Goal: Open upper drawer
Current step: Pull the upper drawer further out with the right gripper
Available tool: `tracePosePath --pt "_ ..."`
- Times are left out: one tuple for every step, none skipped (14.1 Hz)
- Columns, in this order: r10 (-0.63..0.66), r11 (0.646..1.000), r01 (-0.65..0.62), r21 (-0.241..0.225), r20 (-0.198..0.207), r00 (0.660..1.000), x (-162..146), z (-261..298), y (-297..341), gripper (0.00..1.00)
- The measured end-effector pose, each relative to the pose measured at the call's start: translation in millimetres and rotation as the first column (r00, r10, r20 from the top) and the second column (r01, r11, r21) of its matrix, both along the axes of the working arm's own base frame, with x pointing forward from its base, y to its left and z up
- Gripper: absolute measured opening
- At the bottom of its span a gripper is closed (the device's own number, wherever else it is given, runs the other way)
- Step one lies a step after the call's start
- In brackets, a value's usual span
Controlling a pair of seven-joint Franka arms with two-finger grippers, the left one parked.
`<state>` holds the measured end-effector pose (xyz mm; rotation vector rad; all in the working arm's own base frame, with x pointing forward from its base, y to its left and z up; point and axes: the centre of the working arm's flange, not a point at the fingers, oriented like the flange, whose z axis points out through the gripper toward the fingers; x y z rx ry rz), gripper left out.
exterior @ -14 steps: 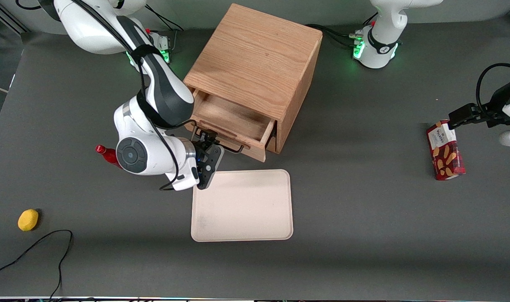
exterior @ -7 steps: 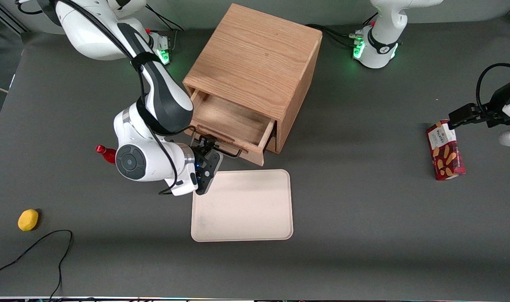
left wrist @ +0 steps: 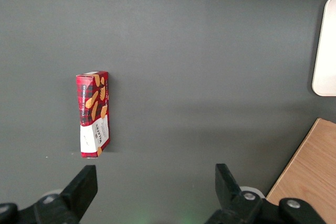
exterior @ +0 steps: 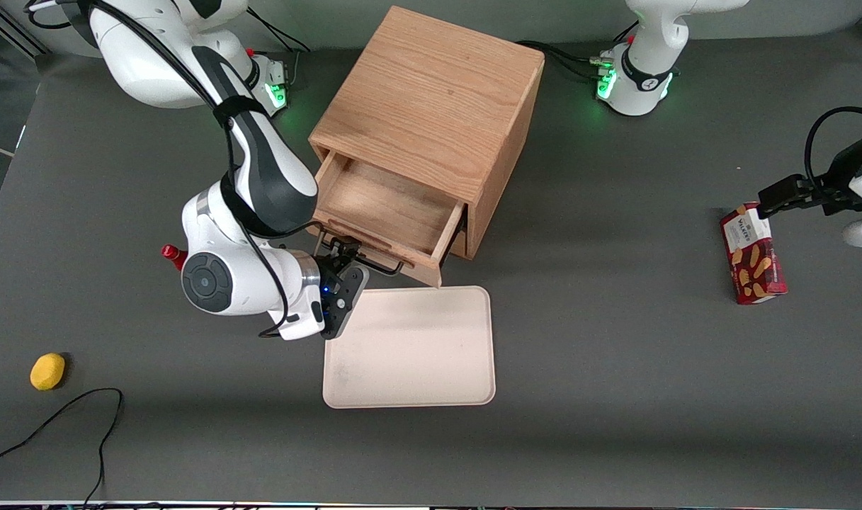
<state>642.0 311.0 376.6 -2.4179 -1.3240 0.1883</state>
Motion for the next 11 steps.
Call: tracePosePath --pt "-0.002 1.000 0.002 0.001 0.002 1.000 1 0 -2 1.00" --pt "-0.002 1.000 0.002 0.003 0.005 1.000 3 1 -5 1.00" --pt "-0.001 1.000 0.001 0.006 0.008 1.000 5 1 -8 1.00" --pt "-0.002 1.000 0.002 0.007 0.010 1.000 7 2 -10 1.00" --pt "-0.004 1.000 0.003 0.008 0.011 1.000 8 1 -11 1.00" --pt "-0.005 1.000 0.005 0.008 0.011 1.000 9 1 -13 1.00" --pt "-0.007 1.000 0.007 0.009 0.013 1.000 10 1 -13 1.00" --pt "-0.008 1.000 0.008 0.010 0.015 1.000 12 1 -14 1.00" --pt "-0.010 1.000 0.010 0.010 0.015 1.000 13 0 -15 1.00" --pt "-0.014 1.000 0.014 0.012 0.018 1.000 16 0 -17 1.00" --pt "-0.018 1.000 0.018 0.013 0.020 1.000 18 0 -19 1.00"
